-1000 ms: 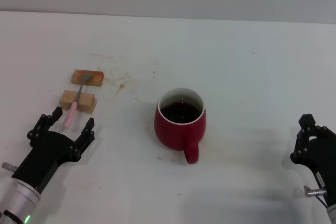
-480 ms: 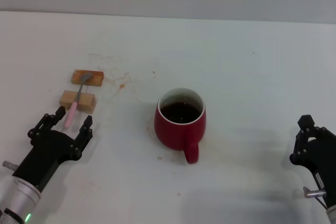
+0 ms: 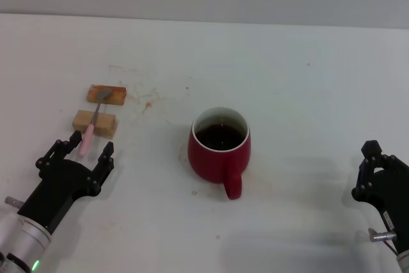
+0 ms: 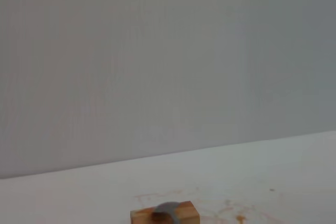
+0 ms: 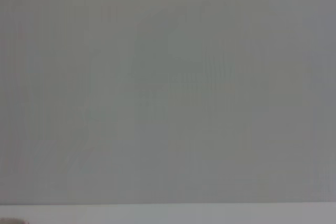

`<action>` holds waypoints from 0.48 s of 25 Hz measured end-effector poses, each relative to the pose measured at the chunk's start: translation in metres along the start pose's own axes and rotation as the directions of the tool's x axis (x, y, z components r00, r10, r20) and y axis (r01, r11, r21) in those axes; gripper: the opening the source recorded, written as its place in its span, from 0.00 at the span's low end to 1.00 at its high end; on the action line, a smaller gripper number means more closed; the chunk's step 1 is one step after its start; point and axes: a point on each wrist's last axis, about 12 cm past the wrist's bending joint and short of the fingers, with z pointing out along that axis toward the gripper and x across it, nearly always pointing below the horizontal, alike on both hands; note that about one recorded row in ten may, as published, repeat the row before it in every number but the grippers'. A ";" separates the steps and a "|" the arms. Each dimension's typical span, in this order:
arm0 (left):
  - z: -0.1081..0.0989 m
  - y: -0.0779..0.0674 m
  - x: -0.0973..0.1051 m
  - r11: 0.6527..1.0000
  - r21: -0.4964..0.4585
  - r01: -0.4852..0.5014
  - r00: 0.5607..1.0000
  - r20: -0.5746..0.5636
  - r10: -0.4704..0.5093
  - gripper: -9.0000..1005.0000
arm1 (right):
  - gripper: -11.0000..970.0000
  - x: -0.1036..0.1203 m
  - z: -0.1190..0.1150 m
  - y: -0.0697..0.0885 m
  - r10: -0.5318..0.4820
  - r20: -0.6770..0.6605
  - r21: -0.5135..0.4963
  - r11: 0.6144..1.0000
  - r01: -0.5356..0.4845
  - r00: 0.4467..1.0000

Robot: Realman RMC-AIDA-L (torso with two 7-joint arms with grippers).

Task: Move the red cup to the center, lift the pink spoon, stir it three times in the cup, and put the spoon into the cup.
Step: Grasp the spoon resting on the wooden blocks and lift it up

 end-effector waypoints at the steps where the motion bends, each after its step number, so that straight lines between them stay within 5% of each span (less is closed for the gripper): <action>1: 0.000 0.000 0.000 1.000 0.000 0.000 1.000 -0.001 0.000 0.63 | 0.01 0.000 0.000 0.000 0.000 0.000 0.000 1.000 0.000 1.000; 12: 0.001 0.001 0.000 1.000 -0.012 0.004 1.000 -0.006 -0.004 0.63 | 0.01 0.000 0.000 0.000 -0.002 0.000 -0.004 1.000 0.002 1.000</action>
